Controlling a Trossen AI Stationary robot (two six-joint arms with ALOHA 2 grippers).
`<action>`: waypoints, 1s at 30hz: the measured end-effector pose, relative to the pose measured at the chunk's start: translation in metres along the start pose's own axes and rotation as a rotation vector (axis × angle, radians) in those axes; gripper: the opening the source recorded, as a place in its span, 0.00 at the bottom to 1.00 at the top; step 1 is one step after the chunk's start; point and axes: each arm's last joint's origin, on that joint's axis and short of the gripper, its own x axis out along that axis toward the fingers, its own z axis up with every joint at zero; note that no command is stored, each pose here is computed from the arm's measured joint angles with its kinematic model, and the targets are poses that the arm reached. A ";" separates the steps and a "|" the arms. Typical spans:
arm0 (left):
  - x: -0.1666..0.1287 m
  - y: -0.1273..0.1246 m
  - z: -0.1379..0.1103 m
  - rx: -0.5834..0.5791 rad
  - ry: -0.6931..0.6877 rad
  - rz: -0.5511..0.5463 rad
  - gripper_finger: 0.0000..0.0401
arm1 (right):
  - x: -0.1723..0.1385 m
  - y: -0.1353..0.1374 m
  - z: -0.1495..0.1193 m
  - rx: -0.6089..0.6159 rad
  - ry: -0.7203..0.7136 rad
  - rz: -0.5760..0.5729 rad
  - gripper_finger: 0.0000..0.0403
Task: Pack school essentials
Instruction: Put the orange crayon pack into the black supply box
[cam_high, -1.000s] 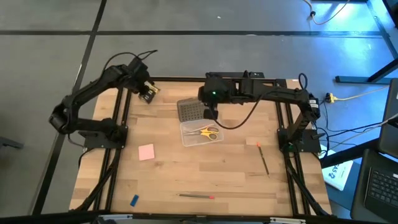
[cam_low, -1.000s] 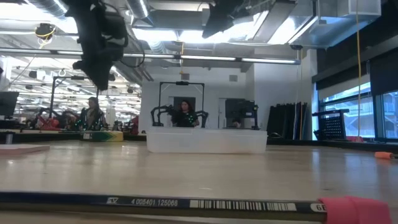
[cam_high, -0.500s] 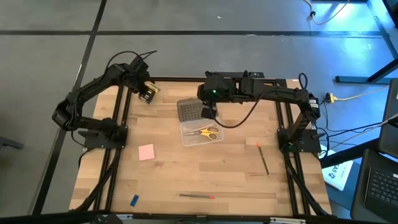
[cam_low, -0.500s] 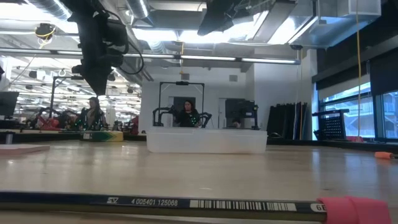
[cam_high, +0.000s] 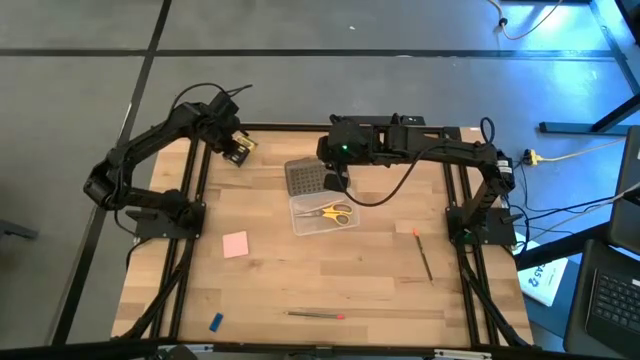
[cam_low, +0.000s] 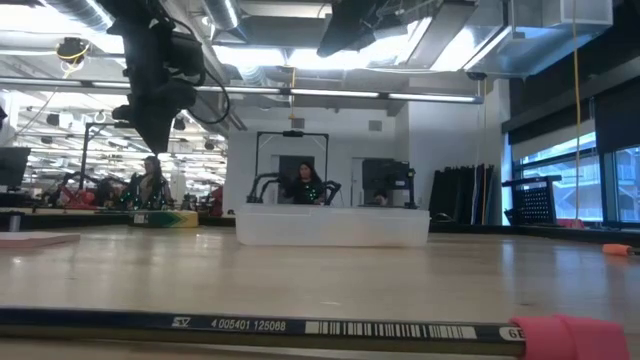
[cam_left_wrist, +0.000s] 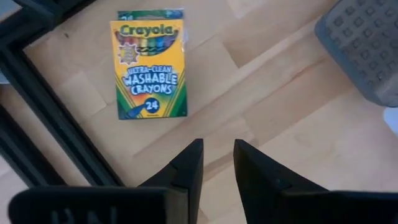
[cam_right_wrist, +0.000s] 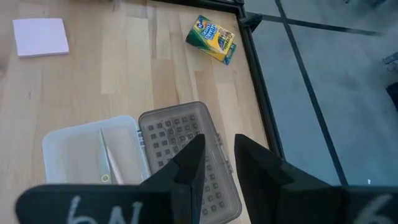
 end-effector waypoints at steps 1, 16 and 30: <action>0.000 0.000 0.000 0.002 0.003 0.000 0.22 | 0.000 0.000 0.000 0.000 0.000 0.000 0.22; 0.012 0.001 0.005 0.016 0.057 0.039 0.86 | 0.000 0.000 0.000 0.000 0.000 0.000 0.22; 0.059 0.022 0.033 -0.058 0.091 0.071 0.93 | 0.000 0.000 0.000 0.000 0.000 0.000 0.22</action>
